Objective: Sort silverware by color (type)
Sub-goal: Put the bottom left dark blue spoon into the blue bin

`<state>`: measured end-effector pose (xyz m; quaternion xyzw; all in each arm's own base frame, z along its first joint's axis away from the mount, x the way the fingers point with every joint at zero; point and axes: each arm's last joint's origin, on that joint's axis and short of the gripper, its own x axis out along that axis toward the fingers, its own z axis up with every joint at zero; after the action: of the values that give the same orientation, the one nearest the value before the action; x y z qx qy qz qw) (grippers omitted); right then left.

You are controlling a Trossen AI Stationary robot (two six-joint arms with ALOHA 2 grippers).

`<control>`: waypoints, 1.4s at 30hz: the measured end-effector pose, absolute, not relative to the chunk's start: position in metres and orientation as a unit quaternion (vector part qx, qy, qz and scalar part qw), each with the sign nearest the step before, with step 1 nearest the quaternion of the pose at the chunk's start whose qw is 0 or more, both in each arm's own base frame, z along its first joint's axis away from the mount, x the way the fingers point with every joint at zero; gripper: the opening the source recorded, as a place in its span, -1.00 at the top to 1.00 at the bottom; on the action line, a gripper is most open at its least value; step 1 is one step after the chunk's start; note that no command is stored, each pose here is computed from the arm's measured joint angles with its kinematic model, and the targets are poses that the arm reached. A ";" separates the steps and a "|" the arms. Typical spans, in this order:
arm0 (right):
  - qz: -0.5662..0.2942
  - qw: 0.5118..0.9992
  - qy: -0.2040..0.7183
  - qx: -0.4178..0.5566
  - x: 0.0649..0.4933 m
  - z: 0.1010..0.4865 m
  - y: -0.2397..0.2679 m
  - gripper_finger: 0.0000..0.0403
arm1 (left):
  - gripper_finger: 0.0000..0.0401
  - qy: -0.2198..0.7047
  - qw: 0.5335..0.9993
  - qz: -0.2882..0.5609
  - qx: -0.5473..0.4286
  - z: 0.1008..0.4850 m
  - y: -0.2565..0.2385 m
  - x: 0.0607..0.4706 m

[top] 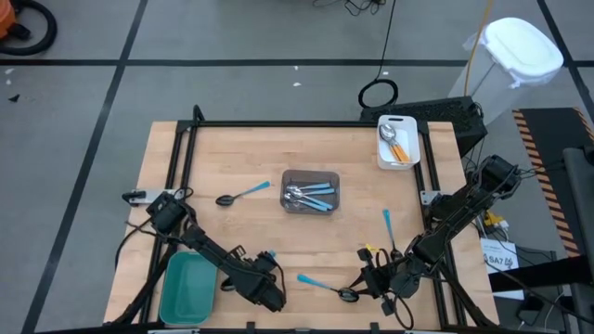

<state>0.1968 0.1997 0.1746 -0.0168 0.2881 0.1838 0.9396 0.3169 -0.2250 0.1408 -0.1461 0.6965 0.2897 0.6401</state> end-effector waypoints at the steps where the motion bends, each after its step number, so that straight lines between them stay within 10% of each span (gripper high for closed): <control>1: 0.184 0.940 0.288 -0.017 0.197 0.175 0.200 0.63 | 0.74 0.695 0.644 0.284 -0.150 0.143 -0.227 0.319; 42: 0.187 0.939 0.288 -0.029 0.197 0.174 0.200 0.63 | 0.56 0.695 0.661 0.248 -0.138 0.148 -0.231 0.320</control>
<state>0.1966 0.1995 0.1742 -0.0291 0.2877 0.1869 0.9388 0.3205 -0.2311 0.1485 -0.1377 0.6947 0.2476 0.6612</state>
